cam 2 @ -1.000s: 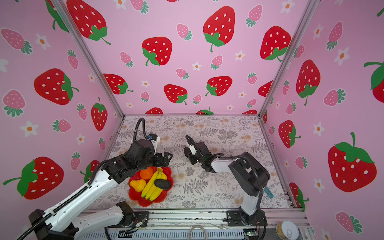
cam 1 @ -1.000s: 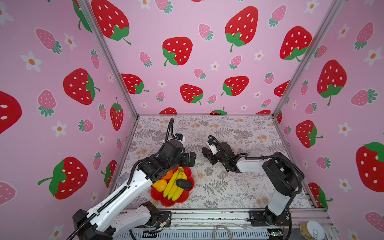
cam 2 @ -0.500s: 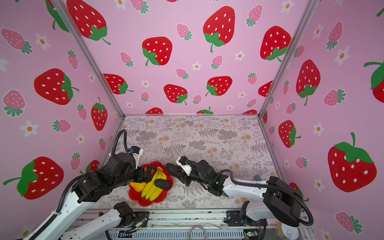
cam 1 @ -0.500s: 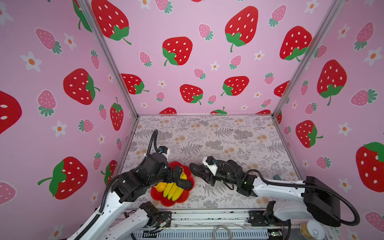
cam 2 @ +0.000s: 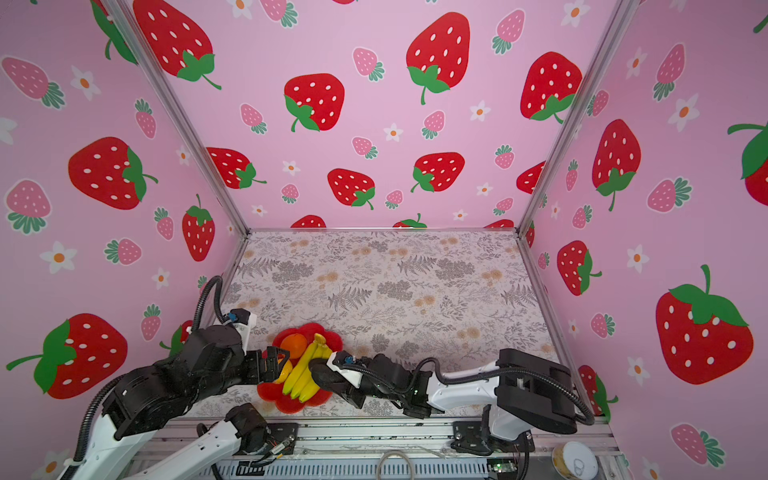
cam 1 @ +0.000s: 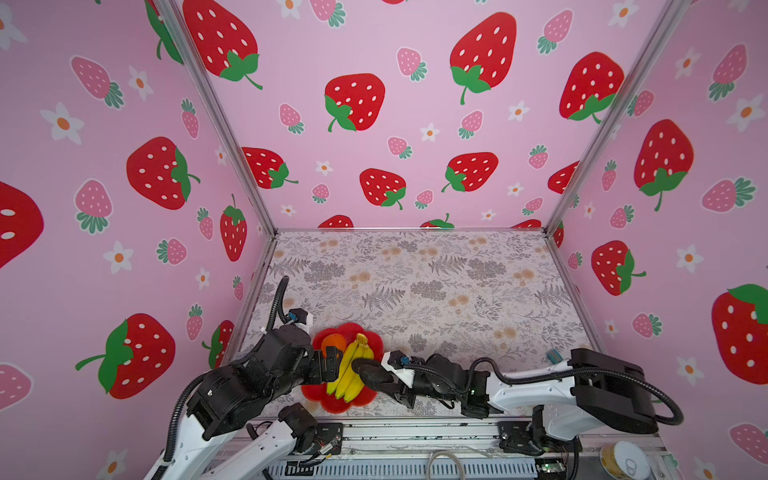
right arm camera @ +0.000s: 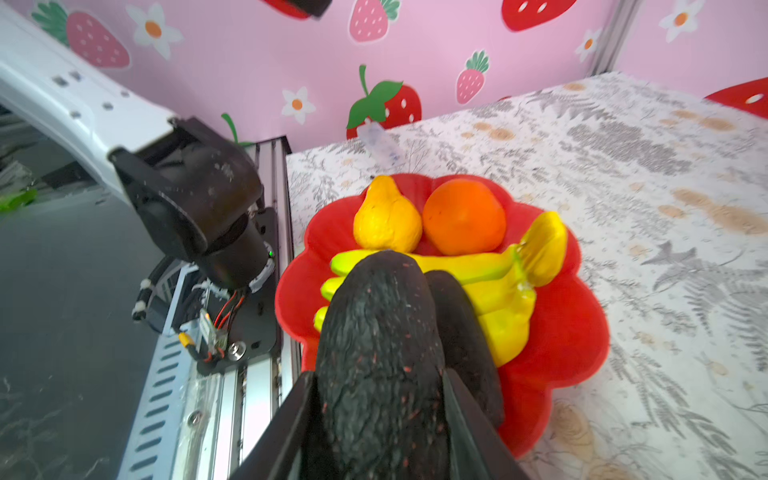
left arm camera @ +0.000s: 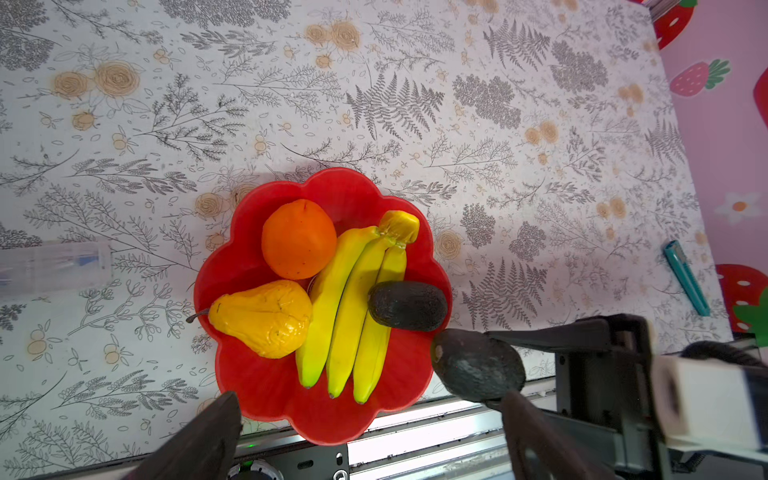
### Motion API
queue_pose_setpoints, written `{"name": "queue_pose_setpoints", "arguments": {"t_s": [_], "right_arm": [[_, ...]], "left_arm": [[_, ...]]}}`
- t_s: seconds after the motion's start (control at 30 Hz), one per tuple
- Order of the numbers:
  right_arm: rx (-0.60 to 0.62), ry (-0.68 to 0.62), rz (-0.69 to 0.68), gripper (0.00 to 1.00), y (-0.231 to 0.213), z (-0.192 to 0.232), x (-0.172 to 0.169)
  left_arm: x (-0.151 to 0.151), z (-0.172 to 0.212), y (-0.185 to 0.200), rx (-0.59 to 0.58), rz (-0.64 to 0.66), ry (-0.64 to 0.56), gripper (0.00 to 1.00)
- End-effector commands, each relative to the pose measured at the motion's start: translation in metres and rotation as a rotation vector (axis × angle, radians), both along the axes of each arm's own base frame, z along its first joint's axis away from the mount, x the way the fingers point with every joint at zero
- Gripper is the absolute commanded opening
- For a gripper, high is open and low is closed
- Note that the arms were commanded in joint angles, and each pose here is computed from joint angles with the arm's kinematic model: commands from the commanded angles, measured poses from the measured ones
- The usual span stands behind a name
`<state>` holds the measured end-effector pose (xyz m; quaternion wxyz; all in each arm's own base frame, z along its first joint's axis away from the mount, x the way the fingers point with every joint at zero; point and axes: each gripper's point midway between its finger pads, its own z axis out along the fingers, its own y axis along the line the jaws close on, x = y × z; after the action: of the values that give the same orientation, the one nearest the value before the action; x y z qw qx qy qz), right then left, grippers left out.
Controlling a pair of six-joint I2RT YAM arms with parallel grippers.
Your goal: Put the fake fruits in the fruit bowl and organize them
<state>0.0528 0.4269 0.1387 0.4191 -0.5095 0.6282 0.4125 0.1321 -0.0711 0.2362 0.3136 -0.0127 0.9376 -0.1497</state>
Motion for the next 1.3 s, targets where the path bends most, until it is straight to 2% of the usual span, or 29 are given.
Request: {"name": "queue_pose_setpoints", "arguments": {"t_s": [0.0, 0.17, 0.43, 0.57, 0.63, 0.83, 0.9, 0.93, 0.97, 1.07, 1.17, 1.27], "right_arm": [[0.026, -0.035, 0.015, 0.38, 0.024, 0.011, -0.008], [-0.022, -0.031, 0.033, 0.38, 0.043, -0.012, -0.013], [-0.111, -0.041, -0.006, 0.42, 0.052, -0.041, -0.004], [-0.106, -0.044, -0.015, 0.5, 0.052, -0.038, -0.003], [-0.103, -0.047, -0.017, 0.51, 0.051, -0.036, -0.002], [-0.061, -0.071, -0.024, 0.74, 0.042, -0.006, -0.001], [-0.043, -0.081, -0.035, 0.82, 0.036, 0.007, 0.001], [-0.035, -0.087, -0.044, 0.93, 0.031, 0.013, 0.002], [-0.03, -0.092, -0.053, 0.99, 0.026, 0.018, 0.003], [-0.002, -0.097, -0.082, 0.99, 0.01, 0.034, 0.01], [0.027, -0.065, -0.154, 0.99, -0.016, 0.044, 0.032], [0.047, -0.023, -0.364, 0.99, -0.065, 0.05, 0.093]], "left_arm": [[-0.002, -0.008, 0.01, 0.038, 0.045, 0.028, 0.99], [-0.002, -0.01, 0.012, 0.059, 0.059, 0.045, 0.99], [0.004, -0.005, 0.007, 0.018, 0.065, 0.003, 0.99], [0.007, -0.004, 0.004, 0.017, 0.052, 0.001, 0.99], [0.008, -0.003, 0.003, 0.019, 0.048, -0.004, 0.99], [0.018, 0.005, -0.002, 0.016, 0.038, -0.05, 0.99], [0.027, 0.008, -0.003, 0.037, 0.04, -0.075, 0.99], [0.033, 0.011, -0.003, 0.059, 0.045, -0.095, 0.99], [0.04, 0.012, -0.004, 0.083, 0.044, -0.112, 0.99], [0.066, 0.019, -0.008, 0.165, 0.048, -0.176, 0.99], [0.096, 0.027, -0.009, 0.232, 0.068, -0.26, 0.99], [0.131, 0.023, 0.005, 0.296, 0.144, -0.304, 0.99]]}}
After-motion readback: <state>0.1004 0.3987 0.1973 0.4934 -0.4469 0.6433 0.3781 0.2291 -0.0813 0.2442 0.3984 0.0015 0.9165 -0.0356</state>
